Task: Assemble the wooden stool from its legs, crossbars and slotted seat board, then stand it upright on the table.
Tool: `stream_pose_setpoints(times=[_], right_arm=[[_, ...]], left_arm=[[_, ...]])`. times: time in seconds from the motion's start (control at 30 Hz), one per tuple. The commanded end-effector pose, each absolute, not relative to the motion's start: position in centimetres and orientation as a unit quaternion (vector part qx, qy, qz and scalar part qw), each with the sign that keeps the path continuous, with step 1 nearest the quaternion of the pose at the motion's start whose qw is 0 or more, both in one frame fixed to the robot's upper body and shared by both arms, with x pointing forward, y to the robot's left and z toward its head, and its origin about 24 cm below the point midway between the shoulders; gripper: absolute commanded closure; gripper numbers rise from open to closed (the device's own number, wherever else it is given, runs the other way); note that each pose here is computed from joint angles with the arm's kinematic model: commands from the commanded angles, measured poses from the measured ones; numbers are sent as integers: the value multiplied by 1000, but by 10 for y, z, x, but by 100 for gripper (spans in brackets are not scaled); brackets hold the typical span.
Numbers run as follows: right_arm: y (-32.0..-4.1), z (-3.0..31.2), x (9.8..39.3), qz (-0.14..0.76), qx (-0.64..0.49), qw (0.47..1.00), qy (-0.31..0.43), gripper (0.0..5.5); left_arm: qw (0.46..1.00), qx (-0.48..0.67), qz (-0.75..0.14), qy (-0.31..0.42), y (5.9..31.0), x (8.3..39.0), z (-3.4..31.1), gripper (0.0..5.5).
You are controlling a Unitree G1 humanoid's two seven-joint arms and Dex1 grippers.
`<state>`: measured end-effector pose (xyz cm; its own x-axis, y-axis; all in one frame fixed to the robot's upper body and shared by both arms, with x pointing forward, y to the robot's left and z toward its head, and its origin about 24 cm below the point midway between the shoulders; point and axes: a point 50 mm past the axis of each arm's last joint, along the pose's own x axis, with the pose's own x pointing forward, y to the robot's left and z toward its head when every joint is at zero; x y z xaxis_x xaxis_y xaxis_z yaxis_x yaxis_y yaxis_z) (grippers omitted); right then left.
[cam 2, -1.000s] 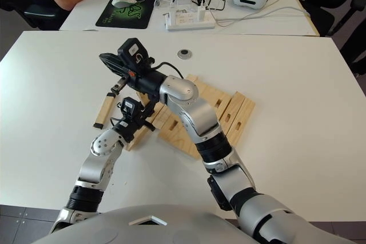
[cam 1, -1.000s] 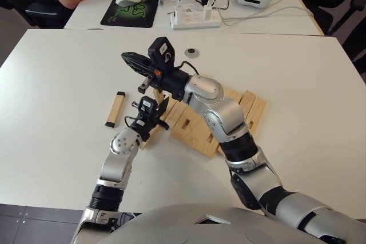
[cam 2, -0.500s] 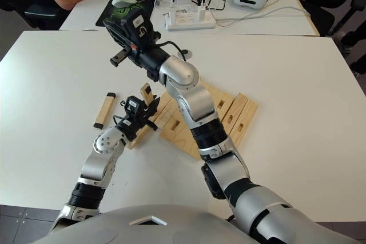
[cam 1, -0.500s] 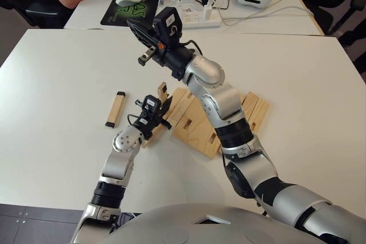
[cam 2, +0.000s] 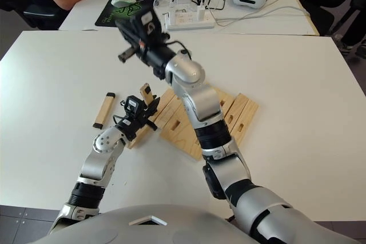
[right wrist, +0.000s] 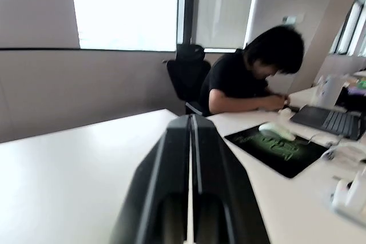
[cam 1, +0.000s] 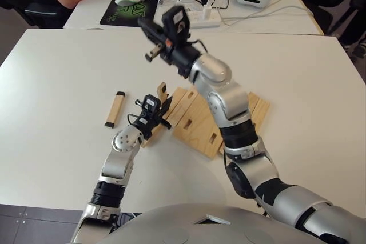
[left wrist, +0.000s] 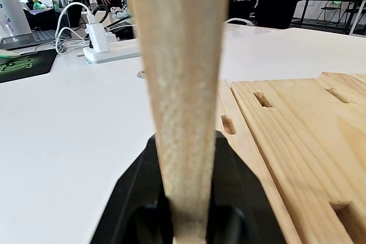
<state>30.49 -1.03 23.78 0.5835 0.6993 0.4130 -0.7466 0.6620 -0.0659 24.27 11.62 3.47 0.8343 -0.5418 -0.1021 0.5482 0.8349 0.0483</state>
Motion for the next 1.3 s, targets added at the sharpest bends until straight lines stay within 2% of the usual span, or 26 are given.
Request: stream_pose_setpoints(times=[0.03, 0.07, 0.2, 0.3, 0.37, 0.4, 0.47, 0.57, 0.67, 0.73, 0.83, 0.9, 1.0, 1.1, 1.17, 1.23, 1.3], right_arm=[[-10, 263, 293, 418, 80, 870, -249, 550], [-8, 257, 294, 420, 77, 872, -238, 550], [11, 184, 301, 444, 27, 895, -39, 550], [19, 128, 286, 467, -28, 877, 107, 550], [18, 114, 280, 470, -42, 869, 147, 550], [17, 115, 280, 470, -42, 870, 147, 550], [13, 136, 288, 455, -20, 885, 94, 550], [1, 196, 302, 427, 55, 901, -46, 550], [-13, 246, 301, 411, 109, 889, -173, 550], [-17, 262, 298, 399, 115, 882, -222, 550], [-14, 265, 295, 405, 116, 875, -237, 550], [-5, 255, 294, 420, 106, 875, -216, 550], [13, 219, 300, 444, 71, 887, -108, 550], [30, 156, 298, 467, 5, 882, 57, 550], [31, 115, 285, 497, -44, 850, 171, 550], [22, 107, 278, 489, -36, 849, 196, 550], [18, 125, 279, 484, -5, 862, 149, 550]], left_arm=[[955, 36, -283, 81, 119, 238, 21, 509], [955, 36, -283, 81, 119, 238, 21, 509], [955, 37, -285, 80, 119, 238, 22, 509], [955, 37, -285, 79, 120, 238, 23, 509], [956, 37, -281, 78, 121, 239, 24, 509], [956, 37, -279, 78, 123, 239, 24, 509], [957, 38, -277, 78, 124, 240, 24, 509], [957, 39, -275, 79, 126, 240, 24, 509], [958, 39, -274, 81, 126, 240, 22, 509], [958, 38, -274, 81, 125, 240, 22, 509], [957, 37, -276, 80, 124, 241, 23, 509], [957, 38, -277, 80, 124, 241, 23, 509], [957, 38, -277, 81, 125, 240, 22, 509], [956, 37, -278, 82, 124, 239, 22, 509], [956, 36, -279, 81, 124, 240, 23, 509], [956, 39, -279, 76, 125, 242, 26, 509], [957, 41, -277, 74, 128, 243, 28, 509]])
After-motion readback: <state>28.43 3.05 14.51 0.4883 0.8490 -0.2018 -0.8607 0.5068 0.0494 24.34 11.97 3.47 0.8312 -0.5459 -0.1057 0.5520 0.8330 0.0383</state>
